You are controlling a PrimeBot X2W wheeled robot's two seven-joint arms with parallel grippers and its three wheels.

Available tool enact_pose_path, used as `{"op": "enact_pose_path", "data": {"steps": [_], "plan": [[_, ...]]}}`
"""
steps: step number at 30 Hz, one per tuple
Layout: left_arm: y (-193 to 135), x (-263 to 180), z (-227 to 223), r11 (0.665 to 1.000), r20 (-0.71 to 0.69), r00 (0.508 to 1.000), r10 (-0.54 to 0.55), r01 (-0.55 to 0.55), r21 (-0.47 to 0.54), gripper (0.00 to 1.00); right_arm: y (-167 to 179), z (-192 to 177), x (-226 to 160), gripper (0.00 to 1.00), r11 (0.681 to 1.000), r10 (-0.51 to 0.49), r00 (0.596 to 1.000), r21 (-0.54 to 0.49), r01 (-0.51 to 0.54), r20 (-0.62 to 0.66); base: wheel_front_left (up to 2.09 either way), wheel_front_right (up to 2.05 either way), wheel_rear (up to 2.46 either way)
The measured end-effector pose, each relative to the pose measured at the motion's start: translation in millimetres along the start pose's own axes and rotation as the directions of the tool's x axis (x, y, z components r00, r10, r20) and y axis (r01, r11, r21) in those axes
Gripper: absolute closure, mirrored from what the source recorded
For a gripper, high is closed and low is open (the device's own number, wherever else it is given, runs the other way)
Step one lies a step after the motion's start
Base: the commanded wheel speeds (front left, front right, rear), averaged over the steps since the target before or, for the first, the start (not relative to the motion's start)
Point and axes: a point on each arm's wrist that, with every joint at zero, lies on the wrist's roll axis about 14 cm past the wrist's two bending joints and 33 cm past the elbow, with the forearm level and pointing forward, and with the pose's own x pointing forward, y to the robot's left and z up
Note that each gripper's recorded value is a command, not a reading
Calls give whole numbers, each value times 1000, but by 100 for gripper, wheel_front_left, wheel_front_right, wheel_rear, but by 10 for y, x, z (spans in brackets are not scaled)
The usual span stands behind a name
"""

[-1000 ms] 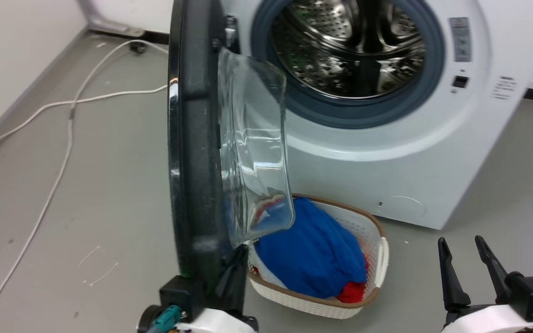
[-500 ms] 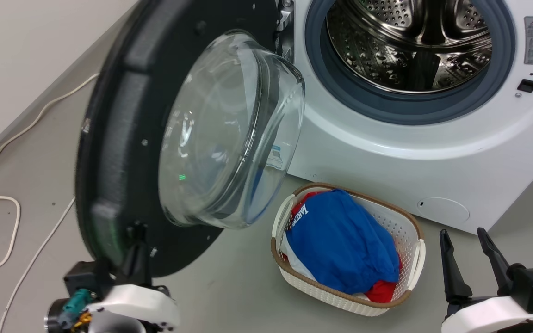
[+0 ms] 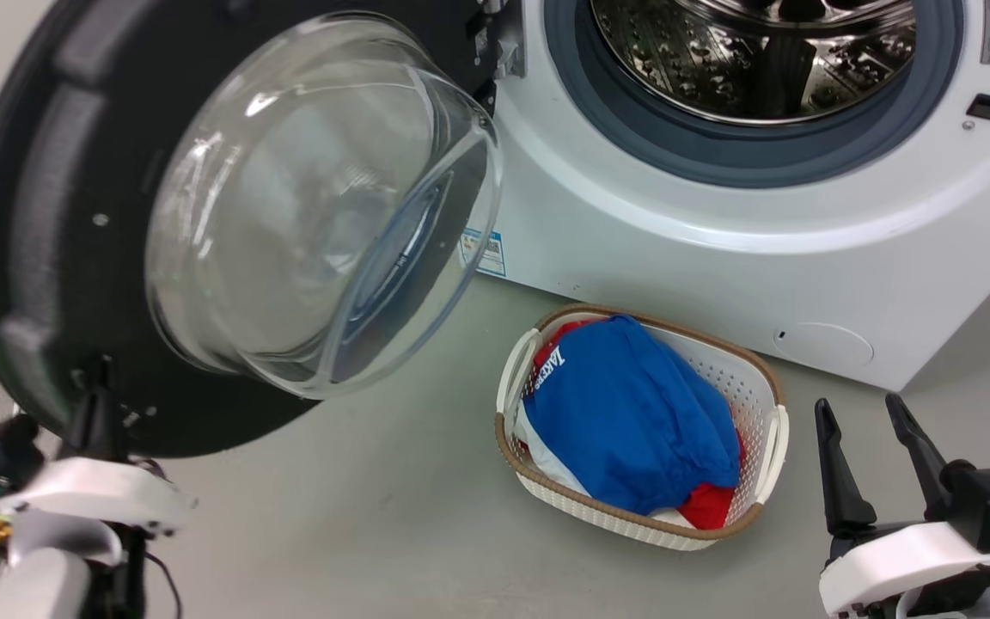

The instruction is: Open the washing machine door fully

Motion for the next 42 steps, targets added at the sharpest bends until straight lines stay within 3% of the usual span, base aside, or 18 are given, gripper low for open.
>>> {"op": "enact_pose_path", "data": {"steps": [12,24,33,42], "plan": [[322,446,210,998,31,999,44,-45,45,100,-127,-58,61,0,1000,-29,999,-4,29,-12,0,0,0],[428,544,159,997,18,997,74,-74,34,100,-134,-61,51,0,999,-33,999,-8,32,-13,0,0,0],[351,242,158,999,60,997,41,-42,21,100,-116,22,-129,0,999,-44,999,3,44,10,0,0,0],[-102,-259,-69,996,54,996,-68,71,-55,100,-84,139,-332,0,998,-56,997,15,55,45,0,0,0]]}}
